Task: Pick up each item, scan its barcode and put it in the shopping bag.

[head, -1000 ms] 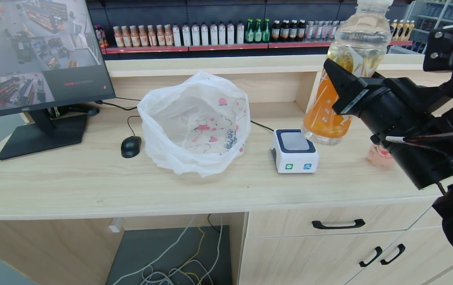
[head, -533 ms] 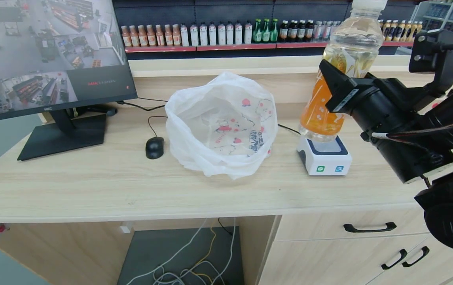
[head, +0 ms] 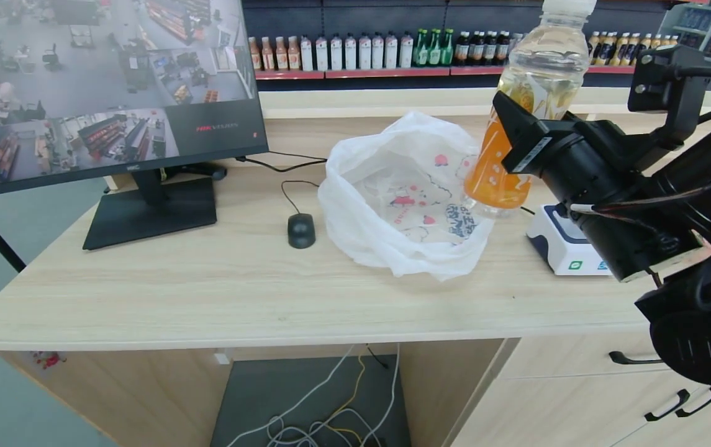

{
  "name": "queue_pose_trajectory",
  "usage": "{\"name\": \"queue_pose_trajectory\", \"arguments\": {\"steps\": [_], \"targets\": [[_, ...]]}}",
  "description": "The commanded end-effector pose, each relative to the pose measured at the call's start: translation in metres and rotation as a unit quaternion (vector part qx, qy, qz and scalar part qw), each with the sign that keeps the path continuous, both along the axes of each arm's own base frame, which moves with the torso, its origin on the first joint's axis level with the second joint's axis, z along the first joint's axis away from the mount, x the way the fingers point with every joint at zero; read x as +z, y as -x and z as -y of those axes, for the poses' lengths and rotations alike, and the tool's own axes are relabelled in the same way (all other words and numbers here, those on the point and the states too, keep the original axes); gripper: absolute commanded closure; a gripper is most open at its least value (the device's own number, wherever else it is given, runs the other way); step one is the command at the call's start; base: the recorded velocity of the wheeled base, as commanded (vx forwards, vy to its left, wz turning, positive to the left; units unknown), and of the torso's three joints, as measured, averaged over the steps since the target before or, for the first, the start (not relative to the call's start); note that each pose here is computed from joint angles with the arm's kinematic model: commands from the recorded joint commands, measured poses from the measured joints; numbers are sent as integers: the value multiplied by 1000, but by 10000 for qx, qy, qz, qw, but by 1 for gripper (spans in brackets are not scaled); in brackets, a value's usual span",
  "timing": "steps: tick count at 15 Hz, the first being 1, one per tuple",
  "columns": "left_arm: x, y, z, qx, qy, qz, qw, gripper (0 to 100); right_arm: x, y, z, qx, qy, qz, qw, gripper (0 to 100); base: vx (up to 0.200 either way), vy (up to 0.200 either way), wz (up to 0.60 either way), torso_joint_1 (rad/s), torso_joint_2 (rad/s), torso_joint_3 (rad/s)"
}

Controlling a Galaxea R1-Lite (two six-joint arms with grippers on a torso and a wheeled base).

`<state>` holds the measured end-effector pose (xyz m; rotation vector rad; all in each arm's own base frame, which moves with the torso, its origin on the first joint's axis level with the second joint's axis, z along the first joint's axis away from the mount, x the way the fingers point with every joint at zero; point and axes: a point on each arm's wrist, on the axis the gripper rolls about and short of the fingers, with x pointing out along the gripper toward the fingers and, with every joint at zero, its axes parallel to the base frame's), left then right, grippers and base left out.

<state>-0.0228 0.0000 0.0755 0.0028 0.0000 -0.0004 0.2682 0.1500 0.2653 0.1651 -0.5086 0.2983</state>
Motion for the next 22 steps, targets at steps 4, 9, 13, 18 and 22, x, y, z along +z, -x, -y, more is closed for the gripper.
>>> {"name": "queue_pose_trajectory", "arguments": {"steps": [4, 9, 13, 18, 22], "targets": [[0, 0, 0, 2, -9, 0, 10000, 0, -1, -31, -21, 217, 110, 38, 9997, 100, 0, 0, 0, 0, 0, 0], [0, 0, 0, 2, -9, 0, 10000, 0, 6, -74, -48, 234, 209, -111, 9994, 100, 0, 0, 0, 0, 0, 0], [0, 0, 0, 2, -9, 0, 10000, 0, 3, -108, -69, 460, 378, -170, 9981, 100, 0, 0, 0, 0, 0, 0], [0, 0, 0, 2, -9, 0, 10000, 0, -19, -141, -85, 488, 439, -232, 9976, 100, 0, 0, 0, 0, 0, 0], [0, 0, 0, 2, -9, 0, 10000, 0, -44, -162, -90, 450, 492, -318, 9973, 100, 0, 0, 0, 0, 0, 0]]}}
